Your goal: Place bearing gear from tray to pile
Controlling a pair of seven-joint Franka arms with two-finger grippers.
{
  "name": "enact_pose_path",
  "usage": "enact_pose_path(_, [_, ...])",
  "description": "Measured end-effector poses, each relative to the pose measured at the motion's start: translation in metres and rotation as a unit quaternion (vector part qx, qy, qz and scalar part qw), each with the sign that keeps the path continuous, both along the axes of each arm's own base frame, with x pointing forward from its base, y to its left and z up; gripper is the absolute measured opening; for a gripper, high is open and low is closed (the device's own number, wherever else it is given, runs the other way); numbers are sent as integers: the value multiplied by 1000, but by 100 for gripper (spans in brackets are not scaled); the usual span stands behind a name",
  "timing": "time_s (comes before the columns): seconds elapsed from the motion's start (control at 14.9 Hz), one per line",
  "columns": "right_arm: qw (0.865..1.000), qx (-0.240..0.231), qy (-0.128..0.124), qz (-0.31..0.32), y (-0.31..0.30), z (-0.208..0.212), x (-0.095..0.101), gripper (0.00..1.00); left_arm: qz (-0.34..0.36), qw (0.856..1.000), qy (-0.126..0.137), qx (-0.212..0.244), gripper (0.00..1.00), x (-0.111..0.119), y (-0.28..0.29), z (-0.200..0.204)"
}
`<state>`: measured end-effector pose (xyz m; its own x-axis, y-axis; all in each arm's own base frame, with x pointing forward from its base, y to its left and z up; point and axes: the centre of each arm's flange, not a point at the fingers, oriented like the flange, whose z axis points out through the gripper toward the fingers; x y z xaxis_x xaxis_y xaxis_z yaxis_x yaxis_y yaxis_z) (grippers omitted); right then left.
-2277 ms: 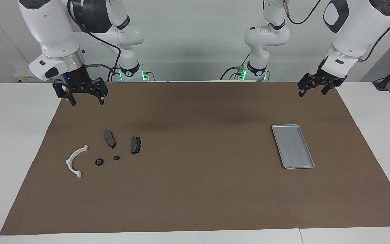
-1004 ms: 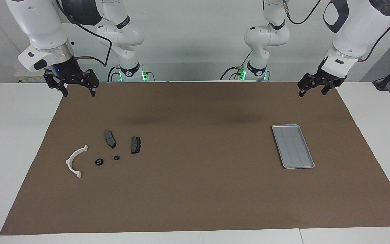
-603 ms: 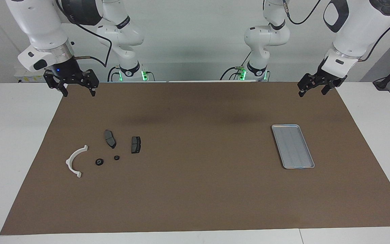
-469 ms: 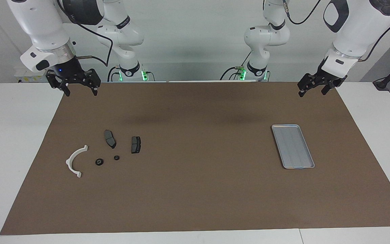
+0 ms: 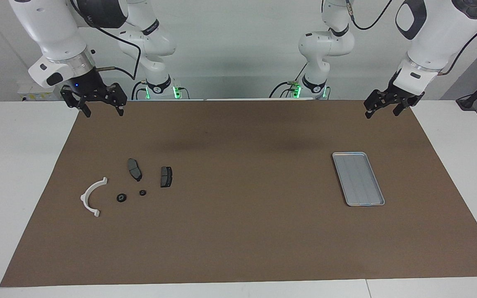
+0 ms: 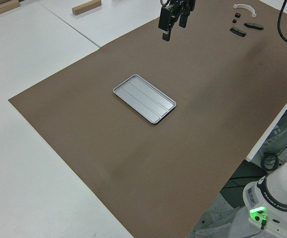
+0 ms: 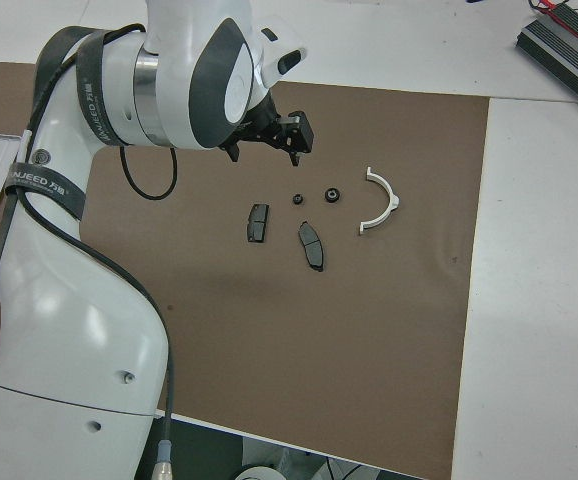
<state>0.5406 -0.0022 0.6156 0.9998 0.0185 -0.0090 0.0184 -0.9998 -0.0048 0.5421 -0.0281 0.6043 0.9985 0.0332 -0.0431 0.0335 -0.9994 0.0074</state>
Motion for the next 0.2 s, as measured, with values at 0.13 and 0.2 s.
enact_pose_path(0.13, [1000,0,0,1,2,0,0,100,0,1000,0,0,100,0,0,0])
enact_pose_path(0.2, [1000,0,0,1,2,0,-1,100,0,1000,0,0,100,0,0,0])
